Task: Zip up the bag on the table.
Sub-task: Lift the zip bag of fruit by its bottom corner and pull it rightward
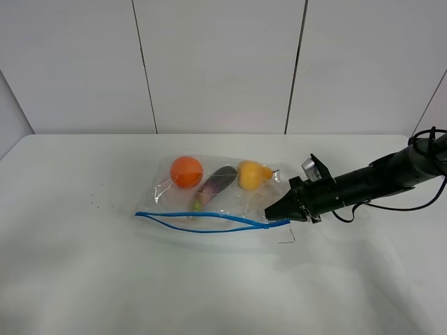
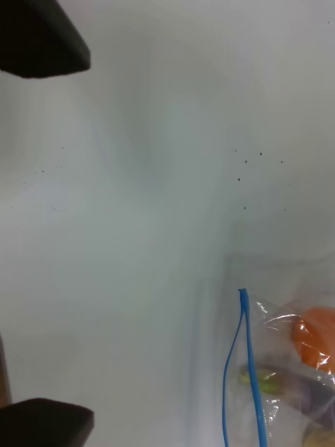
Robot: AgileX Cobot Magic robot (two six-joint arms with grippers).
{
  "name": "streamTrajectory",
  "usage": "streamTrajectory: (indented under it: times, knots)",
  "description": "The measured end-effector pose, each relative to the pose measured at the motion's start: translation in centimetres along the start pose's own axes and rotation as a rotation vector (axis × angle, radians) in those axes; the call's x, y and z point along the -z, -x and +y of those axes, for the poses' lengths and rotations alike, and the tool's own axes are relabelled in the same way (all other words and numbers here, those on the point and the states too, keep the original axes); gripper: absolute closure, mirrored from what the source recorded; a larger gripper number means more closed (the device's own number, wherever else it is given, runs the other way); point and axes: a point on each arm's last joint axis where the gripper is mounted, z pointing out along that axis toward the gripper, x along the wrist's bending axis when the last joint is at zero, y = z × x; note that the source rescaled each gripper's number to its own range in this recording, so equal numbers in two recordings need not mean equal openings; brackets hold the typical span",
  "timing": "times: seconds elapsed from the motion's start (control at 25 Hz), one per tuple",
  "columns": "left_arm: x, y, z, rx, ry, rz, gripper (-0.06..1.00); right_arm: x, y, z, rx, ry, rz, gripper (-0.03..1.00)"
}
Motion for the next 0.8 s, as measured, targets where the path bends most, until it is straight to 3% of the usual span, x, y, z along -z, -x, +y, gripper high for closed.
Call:
streamTrajectory:
  times: [0.32,0.6,0.8]
  knots:
    - [0.0,0.0,0.0,0.0,0.0,0.0,-0.06,0.0,0.0,0.0,-0.003,-0.001,-0.001,0.96]
    - [0.0,0.0,0.0,0.0,0.0,0.0,-0.06,0.0,-0.7,-0.1,-0.039,-0.008,0.079,0.96]
    - [0.0,0.0,0.0,0.0,0.0,0.0,-0.06,0.3,-1.2,0.1,-0.066,-0.003,0.079,0.97]
